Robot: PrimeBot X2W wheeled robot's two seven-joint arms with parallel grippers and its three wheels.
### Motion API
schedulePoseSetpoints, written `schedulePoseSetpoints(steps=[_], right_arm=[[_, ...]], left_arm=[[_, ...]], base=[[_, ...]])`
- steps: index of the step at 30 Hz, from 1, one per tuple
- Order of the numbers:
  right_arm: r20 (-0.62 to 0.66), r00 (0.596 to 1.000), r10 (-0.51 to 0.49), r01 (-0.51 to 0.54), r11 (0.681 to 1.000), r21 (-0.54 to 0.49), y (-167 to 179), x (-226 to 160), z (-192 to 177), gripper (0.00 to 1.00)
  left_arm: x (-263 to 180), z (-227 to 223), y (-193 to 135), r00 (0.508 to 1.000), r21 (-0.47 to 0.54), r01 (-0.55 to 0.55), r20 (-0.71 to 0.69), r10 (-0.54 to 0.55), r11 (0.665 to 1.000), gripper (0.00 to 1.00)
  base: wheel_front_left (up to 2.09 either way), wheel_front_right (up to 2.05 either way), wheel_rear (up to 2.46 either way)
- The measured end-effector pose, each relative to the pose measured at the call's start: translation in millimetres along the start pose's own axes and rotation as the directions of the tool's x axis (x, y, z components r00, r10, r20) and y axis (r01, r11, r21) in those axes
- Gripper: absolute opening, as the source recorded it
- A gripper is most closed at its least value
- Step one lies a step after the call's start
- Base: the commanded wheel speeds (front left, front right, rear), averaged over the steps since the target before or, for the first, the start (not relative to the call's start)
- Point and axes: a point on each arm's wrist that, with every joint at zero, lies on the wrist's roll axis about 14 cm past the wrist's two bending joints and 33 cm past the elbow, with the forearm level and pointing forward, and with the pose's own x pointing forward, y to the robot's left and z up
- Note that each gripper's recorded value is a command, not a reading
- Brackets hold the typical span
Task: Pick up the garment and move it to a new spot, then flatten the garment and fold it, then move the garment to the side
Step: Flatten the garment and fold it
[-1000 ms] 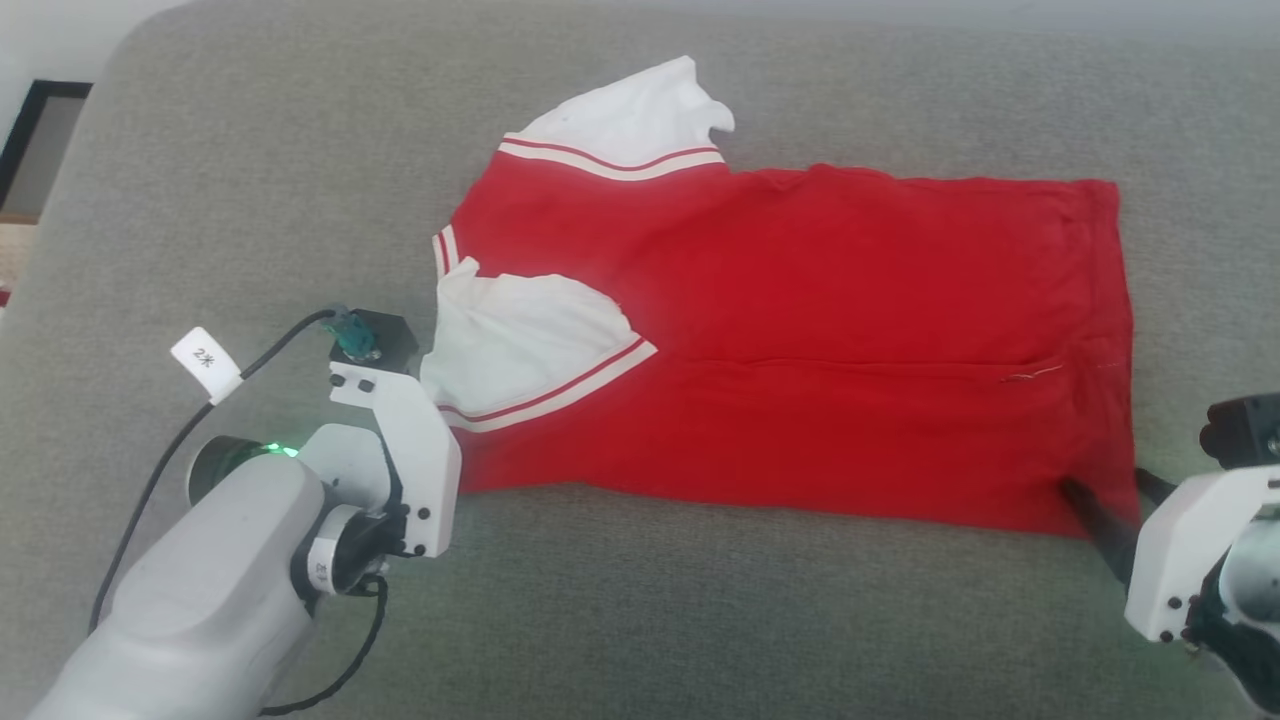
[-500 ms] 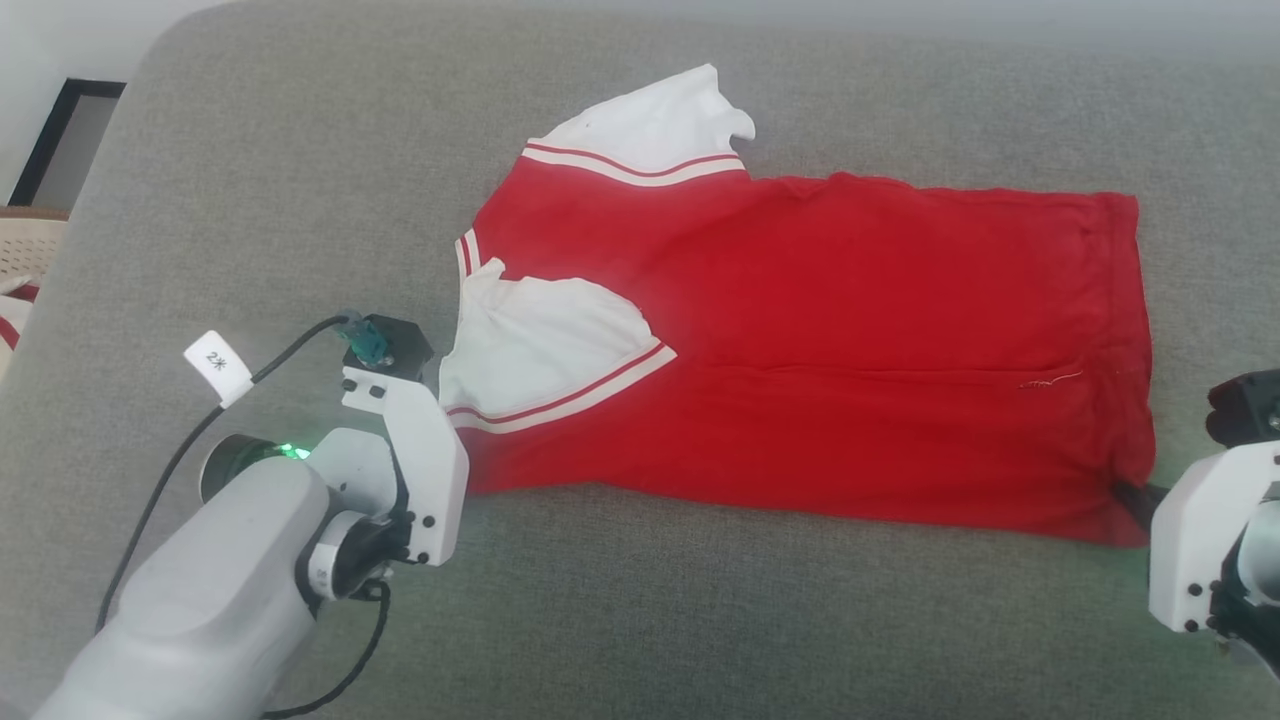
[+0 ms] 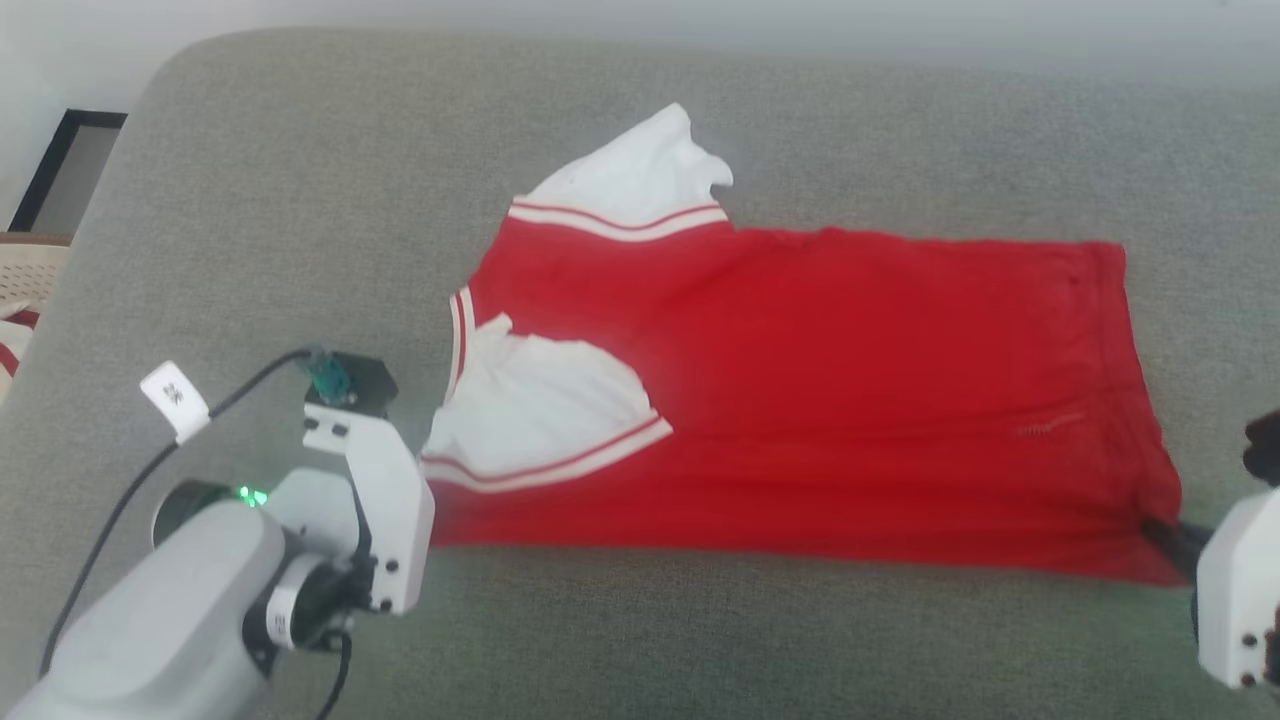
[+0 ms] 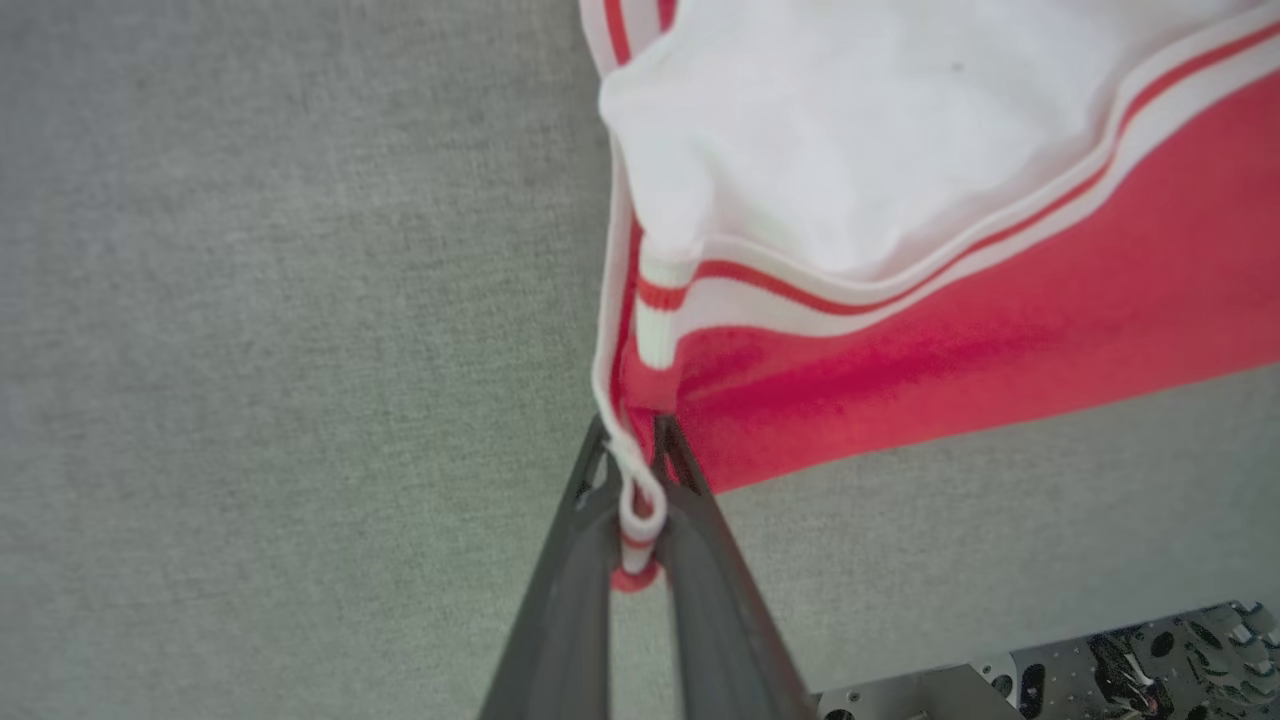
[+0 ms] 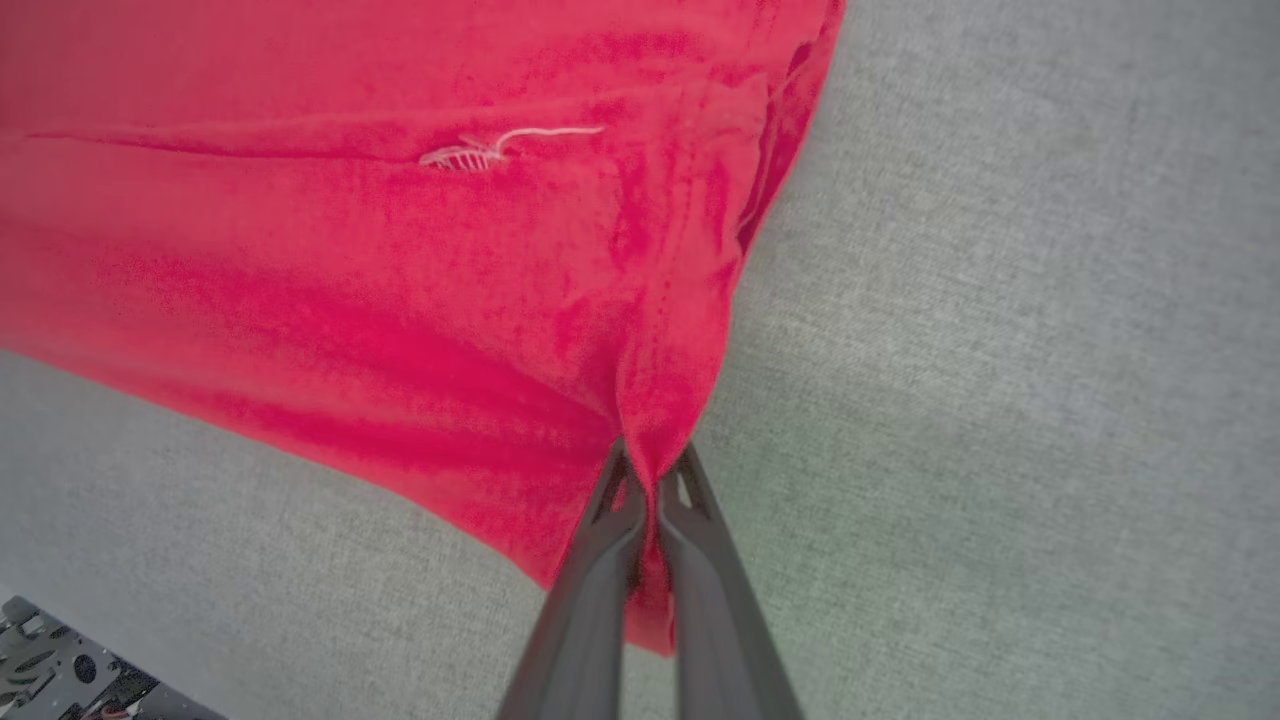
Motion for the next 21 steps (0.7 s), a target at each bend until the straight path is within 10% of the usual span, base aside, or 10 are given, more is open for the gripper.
schedulePoseSetpoints(steps=[11,14,15,16,18,21], right_arm=[[-0.086,0.996,0.022,-0.016,0.997,0.072,5,-11,-41,0.0],[-0.085,0.996,0.017,-0.008,0.995,0.1,5,-7,-48,0.0],[-0.081,0.997,0.013,-0.003,0.994,0.113,4,-5,-49,0.15],[-0.081,0.997,0.015,-0.006,0.994,0.11,6,-4,-50,0.27],[-0.075,0.997,0.02,-0.011,0.993,0.119,9,-3,-51,1.0],[-0.049,0.998,0.028,-0.021,0.99,0.139,12,-3,-48,1.0]], left_arm=[[-9,-42,-13,0.995,-0.057,0.009,-0.095,-0.015,0.998,0.0],[-5,-46,-13,0.994,-0.076,0.004,-0.106,-0.012,0.997,0.45],[-4,-46,-13,0.994,-0.079,0.007,-0.112,-0.015,0.997,0.84],[-4,-47,-13,0.993,-0.082,0.007,-0.114,-0.016,0.997,1.0],[-3,-45,-11,0.994,-0.089,0.001,-0.112,-0.011,0.996,1.0],[-6,-39,-11,0.994,-0.077,0.004,-0.108,-0.012,0.997,1.0]], base=[[0.0,0.0,0.0],[0.0,0.0,0.0],[0.0,0.0,0.0],[0.0,0.0,0.0],[0.0,0.0,0.0],[0.0,0.0,0.0]])
